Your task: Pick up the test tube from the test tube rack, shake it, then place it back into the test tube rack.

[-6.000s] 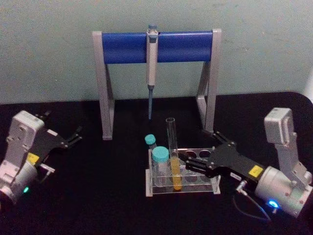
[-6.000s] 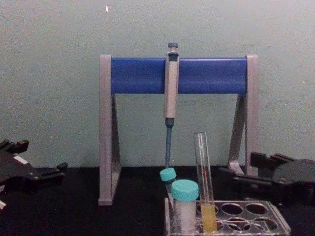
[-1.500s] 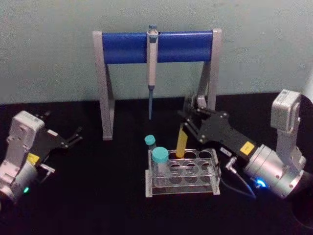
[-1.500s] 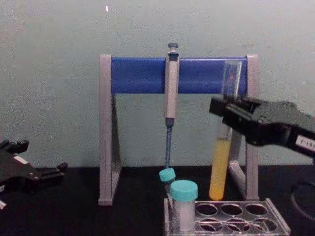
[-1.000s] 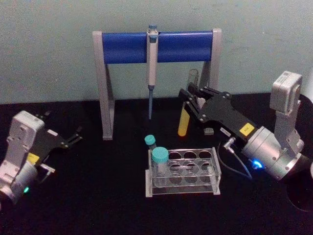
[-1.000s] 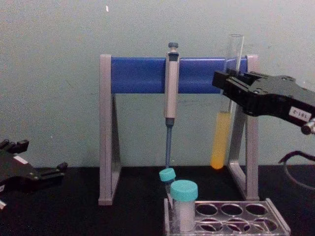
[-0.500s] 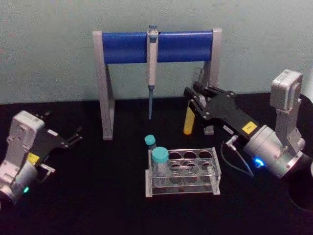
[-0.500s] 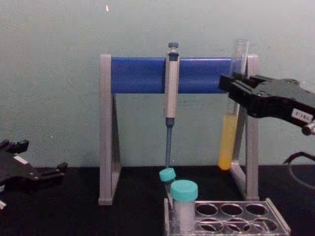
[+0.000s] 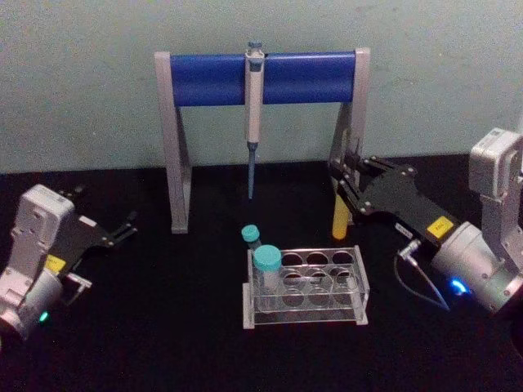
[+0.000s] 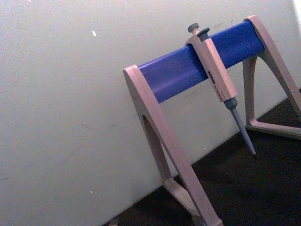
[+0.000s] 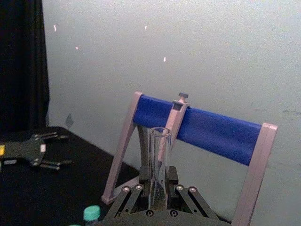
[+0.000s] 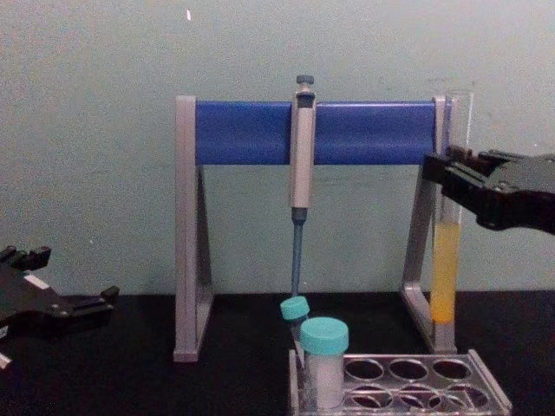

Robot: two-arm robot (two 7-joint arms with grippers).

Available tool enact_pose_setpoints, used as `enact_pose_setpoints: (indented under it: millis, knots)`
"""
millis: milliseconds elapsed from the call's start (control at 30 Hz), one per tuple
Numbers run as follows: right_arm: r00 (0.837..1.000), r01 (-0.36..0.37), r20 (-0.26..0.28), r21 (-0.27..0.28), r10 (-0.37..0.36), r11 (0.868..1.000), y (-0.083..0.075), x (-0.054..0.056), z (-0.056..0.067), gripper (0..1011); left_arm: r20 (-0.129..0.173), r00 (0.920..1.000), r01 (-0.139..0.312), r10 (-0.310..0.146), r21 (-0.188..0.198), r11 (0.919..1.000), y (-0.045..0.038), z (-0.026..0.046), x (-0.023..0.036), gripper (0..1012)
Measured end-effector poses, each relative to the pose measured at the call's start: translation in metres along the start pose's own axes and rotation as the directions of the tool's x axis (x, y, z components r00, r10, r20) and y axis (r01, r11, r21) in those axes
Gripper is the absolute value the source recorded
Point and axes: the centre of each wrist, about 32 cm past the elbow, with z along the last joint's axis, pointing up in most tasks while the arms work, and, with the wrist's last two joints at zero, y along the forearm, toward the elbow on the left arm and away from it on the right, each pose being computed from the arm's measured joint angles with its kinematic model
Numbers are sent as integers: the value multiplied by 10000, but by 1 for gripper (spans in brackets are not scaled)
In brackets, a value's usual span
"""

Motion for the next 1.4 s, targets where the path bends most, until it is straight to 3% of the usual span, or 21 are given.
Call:
enact_pose_setpoints:
  millis: [167,300,400,600,700,933,1400]
  knots:
    - [9993,-383,-64,-215,382,9990,-68,-42,35,232,0,10000,0,0,0,10000,0,0,0,1001]
    - [9953,-852,-488,-227,840,9961,-63,-74,36,232,0,10000,0,0,0,10000,0,0,0,1001]
    - [9874,-1203,-1050,-106,1186,9927,-10,-94,5,230,0,10000,0,0,-1,10000,0,0,0,1001]
    - [9801,-1354,-1433,227,1373,9905,103,-110,-62,232,0,10000,0,0,0,10000,0,0,0,1001]
    - [9827,-1243,-1316,550,1306,9907,185,-108,-101,232,0,10000,0,0,0,10000,0,0,0,1001]
    - [9940,-737,-749,739,792,9945,268,-98,-144,232,0,10000,0,0,-1,10000,0,0,0,1001]
    - [9985,-155,-521,708,192,9974,247,-53,-140,232,0,10000,-1,1,0,10000,0,0,0,1001]
